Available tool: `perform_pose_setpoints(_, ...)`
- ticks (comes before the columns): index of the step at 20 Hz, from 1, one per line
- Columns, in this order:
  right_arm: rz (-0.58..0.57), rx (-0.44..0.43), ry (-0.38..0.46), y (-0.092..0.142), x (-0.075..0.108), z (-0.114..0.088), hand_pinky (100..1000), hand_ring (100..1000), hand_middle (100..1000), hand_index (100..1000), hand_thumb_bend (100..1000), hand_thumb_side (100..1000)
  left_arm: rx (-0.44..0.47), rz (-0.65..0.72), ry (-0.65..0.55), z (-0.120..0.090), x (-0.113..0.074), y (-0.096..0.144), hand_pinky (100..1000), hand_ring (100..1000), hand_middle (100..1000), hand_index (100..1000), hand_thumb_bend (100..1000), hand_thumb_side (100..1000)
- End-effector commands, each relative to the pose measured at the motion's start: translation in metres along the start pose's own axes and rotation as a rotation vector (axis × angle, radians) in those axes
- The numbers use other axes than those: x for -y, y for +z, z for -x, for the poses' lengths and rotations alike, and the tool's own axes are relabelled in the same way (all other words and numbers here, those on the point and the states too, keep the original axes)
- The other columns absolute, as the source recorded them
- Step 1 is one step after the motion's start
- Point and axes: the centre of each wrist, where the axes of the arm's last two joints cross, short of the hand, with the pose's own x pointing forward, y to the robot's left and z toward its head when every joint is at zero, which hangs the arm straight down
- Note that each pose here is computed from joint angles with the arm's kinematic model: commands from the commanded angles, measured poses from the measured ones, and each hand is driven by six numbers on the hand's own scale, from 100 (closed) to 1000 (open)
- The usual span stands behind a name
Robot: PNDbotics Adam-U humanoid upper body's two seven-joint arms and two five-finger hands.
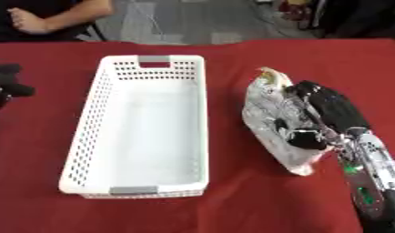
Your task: Pick up objects on the table and place them in the box.
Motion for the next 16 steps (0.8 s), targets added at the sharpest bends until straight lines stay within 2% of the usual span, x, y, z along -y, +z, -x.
perform_pose_setpoints(1, 0.066, 0.007, -0.025, -0.001, 0.004, 0.001, 100, 100, 100, 180, 100, 100, 0.017, 0.007, -0.02, -0.004, -0.004, -0.004, 691, 607, 804, 749, 1000, 922)
perform_pose_setpoints(11, 0.283, 0.029, -0.143, 0.0, 0.017, -0.002, 100, 100, 100, 173, 100, 100, 0.016, 0.006, -0.021, -0.004, -0.004, -0.003, 692, 607, 805, 750, 1000, 930)
perform_pose_setpoints(13, 0.354, 0.042, -0.166, 0.0, 0.026, -0.005, 100, 100, 100, 178, 100, 100, 0.015, 0.006, -0.021, -0.003, -0.004, -0.003, 692, 607, 805, 750, 1000, 929)
perform_pose_setpoints(16, 0.488, 0.084, -0.171, 0.0, 0.052, -0.012, 100, 100, 100, 184, 100, 100, 0.012, 0.006, -0.022, -0.003, -0.004, -0.003, 692, 607, 805, 749, 1000, 930)
